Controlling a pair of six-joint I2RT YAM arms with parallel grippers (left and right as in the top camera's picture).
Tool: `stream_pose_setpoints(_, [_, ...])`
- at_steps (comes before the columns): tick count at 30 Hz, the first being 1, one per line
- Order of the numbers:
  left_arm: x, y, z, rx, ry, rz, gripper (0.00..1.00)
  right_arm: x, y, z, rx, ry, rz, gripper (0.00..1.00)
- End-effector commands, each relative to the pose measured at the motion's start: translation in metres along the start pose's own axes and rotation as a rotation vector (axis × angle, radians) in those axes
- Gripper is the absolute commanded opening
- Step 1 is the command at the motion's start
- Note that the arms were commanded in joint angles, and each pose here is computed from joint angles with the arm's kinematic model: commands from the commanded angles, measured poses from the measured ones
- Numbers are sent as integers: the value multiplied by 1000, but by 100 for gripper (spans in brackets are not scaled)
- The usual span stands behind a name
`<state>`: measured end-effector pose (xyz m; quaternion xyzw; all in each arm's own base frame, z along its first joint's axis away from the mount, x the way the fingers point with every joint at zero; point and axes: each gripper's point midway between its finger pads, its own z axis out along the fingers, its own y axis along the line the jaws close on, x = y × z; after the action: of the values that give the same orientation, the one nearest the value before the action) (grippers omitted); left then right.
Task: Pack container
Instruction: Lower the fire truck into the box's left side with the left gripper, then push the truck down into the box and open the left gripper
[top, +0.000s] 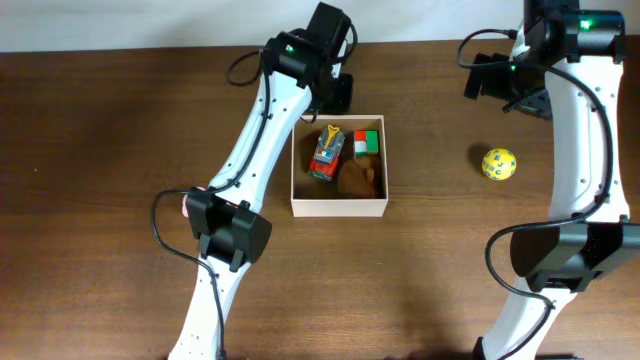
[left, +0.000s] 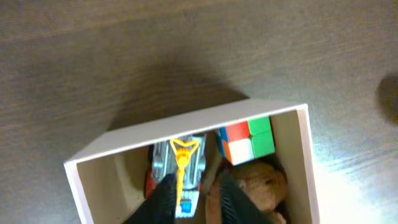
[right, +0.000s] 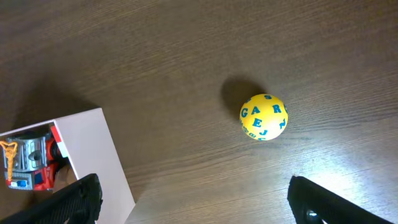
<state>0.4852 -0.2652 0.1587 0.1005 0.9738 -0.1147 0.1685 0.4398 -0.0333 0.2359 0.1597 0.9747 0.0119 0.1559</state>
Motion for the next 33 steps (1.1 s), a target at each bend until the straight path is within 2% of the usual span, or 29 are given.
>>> stream_pose_setpoints(1, [9,-8,5,27,36,24,22,-3,-1,-4,4,-18,-6,99])
stream_pose_setpoints(12, [48,-55,27,83,132,364,22,-3,-1,-4,5,-18,-6,99])
stream_pose_setpoints(17, [54,-43,50,10,151,378,22,-3,-1,-4,4,-18,-6,99])
stream_pose_setpoints(27, [75,-31,91,-5,210,372,22,-3,-1,-4,5,-18,-6,99])
stream_pose_setpoints(33, [73,-27,102,-22,189,374,22,-3,-1,-4,5,-18,-6,99])
